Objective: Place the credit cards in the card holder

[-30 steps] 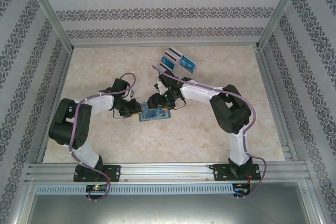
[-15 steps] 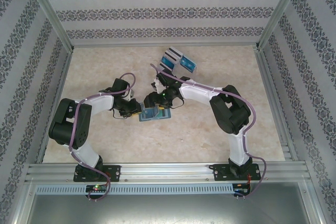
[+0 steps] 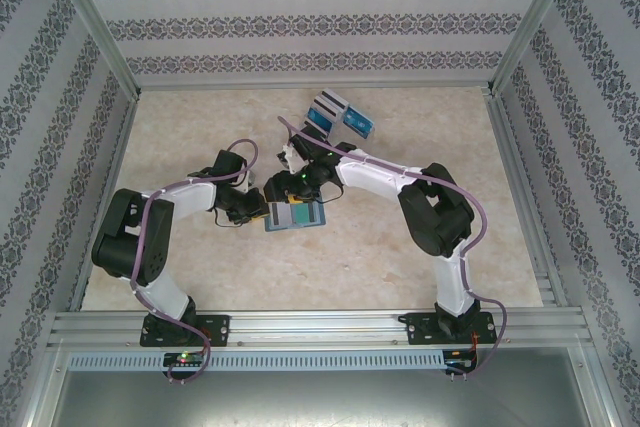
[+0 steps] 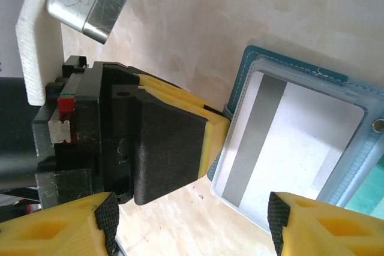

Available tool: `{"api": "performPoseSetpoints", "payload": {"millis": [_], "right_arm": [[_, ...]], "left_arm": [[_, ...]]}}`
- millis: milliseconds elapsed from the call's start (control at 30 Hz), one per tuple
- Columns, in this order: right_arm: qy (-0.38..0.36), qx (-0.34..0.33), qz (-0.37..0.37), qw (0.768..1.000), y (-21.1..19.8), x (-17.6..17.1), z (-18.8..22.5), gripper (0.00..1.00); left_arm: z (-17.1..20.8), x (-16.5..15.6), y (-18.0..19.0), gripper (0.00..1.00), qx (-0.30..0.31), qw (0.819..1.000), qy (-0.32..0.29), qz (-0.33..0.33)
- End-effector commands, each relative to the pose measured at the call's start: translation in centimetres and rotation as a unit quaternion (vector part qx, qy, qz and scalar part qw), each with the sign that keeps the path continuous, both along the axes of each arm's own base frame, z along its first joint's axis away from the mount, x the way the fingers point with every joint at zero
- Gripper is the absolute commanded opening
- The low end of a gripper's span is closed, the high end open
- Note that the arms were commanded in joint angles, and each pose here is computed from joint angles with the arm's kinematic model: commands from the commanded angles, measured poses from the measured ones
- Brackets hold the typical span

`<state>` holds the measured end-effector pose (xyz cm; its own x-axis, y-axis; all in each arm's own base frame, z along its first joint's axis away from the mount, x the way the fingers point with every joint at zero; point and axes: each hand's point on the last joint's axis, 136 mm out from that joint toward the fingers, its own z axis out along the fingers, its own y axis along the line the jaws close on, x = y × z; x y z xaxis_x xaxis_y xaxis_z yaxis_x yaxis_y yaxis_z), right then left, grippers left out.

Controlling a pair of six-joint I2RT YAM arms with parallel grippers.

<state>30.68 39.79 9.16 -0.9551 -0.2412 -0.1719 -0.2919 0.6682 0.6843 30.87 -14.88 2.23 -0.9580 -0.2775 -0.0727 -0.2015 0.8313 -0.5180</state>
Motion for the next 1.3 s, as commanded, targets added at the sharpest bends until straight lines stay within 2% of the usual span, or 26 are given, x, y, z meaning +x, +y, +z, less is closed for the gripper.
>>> {"api": "performPoseSetpoints", "payload": {"millis": [0, 200, 400, 467, 600, 733, 933, 1267], "right_arm": [[0.007, 0.003, 0.011, 1.0, 0.4, -0.2, -0.2, 0.69], [-0.006, -0.01, 0.0, 1.0, -1.2, 0.5, -0.1, 0.69], [-0.037, -0.026, -0.056, 0.997, -7.2, 4.1, 1.2, 0.69], [-0.049, -0.037, -0.073, 0.995, -9.4, 5.4, 1.7, 0.69], [-0.055, -0.045, -0.083, 0.994, -11.4, 6.1, 2.2, 0.68], [-0.024, -0.03, -0.071, 0.997, -10.7, 4.8, 1.4, 0.68], [0.026, -0.028, -0.043, 0.998, -8.4, 1.7, -1.9, 0.68], [0.038, -0.056, -0.04, 0.997, -7.8, 1.1, -4.3, 0.68]], "left_arm": [[-0.5, -1.3, 0.2, 0.2, 0.018, 1.0, 0.012, -0.006], [0.5, -1.1, 0.4, 0.2, 0.028, 1.0, 0.003, -0.011], [2.5, -0.5, 1.8, 0.21, 0.06, 0.998, -0.018, -0.011], [3.2, 0.0, 2.2, 0.22, 0.062, 0.998, -0.028, -0.007], [3.8, 0.6, 1.8, 0.23, 0.048, 0.998, -0.036, -0.005], [4.3, 0.9, 1.1, 0.31, 0.026, 0.999, -0.042, -0.007], [4.7, 1.4, 0.1, 0.32, 0.013, 0.999, -0.045, -0.019], [3.6, 1.5, -1.6, 0.33, 0.001, 0.999, -0.029, -0.042]]}}
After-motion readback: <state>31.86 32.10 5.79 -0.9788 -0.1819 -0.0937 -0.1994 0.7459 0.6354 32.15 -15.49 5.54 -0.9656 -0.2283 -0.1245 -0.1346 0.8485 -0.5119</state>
